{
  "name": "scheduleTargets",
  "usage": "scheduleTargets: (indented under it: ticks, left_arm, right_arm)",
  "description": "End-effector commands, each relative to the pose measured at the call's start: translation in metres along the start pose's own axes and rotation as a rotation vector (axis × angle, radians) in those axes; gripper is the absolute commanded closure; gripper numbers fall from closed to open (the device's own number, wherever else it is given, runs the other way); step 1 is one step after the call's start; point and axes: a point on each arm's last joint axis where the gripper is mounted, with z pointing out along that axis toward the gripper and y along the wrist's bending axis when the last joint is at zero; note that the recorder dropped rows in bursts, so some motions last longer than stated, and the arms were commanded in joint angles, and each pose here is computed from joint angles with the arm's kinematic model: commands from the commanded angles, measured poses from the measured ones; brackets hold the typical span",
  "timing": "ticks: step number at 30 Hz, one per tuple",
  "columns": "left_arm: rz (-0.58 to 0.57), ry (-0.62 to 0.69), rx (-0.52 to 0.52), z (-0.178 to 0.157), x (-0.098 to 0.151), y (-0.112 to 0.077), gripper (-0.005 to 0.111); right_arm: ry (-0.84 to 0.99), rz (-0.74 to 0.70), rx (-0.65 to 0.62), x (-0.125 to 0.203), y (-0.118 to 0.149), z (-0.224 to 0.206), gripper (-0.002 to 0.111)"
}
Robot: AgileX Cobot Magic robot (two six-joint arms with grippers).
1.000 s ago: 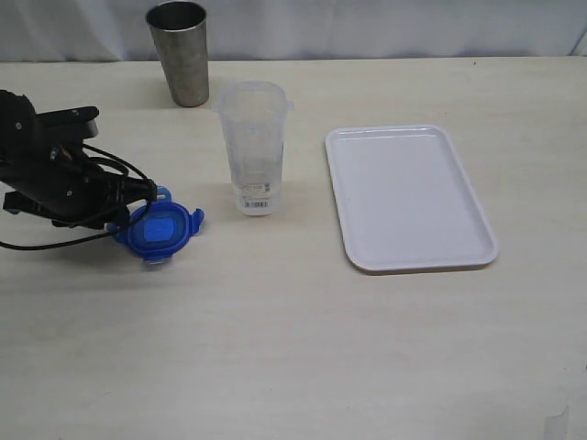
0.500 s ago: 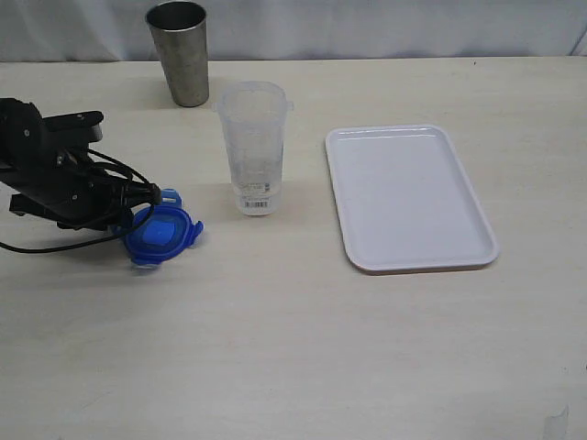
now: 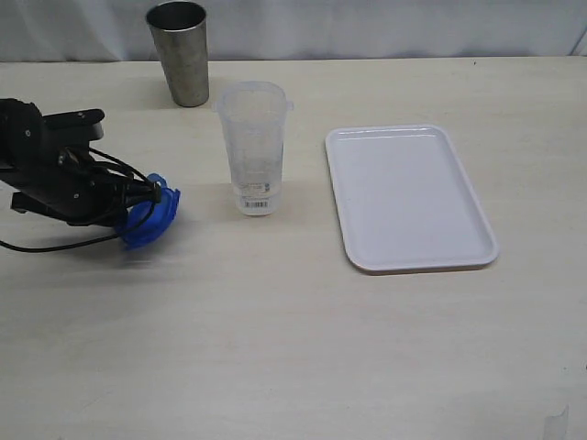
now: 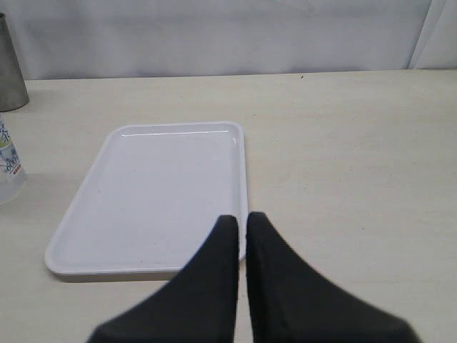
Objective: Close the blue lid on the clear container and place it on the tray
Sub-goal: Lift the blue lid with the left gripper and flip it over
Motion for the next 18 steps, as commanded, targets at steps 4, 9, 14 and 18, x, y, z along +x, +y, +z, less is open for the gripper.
scheduleTargets:
  ticks: [4, 9, 14, 18]
  left_arm:
    - [0.061, 0.018, 0.001, -0.008, 0.002, -0.001, 0.107]
    - [0.098, -0.063, 0.020, -0.049, -0.006, -0.005, 0.107]
    - [0.177, -0.163, 0.043, -0.092, -0.010, -0.010, 0.107]
    - [0.283, -0.240, 0.047, -0.122, -0.010, -0.012, 0.107]
  right_arm:
    - [-0.006, 0.002, -0.003, 0.000, 0.000, 0.000, 0.104]
    - [-0.006, 0.002, -0.003, 0.000, 0.000, 0.000, 0.104]
    - [-0.006, 0.002, -0.003, 0.000, 0.000, 0.000, 0.104]
    - [-0.006, 0.002, -0.003, 0.000, 0.000, 0.000, 0.104]
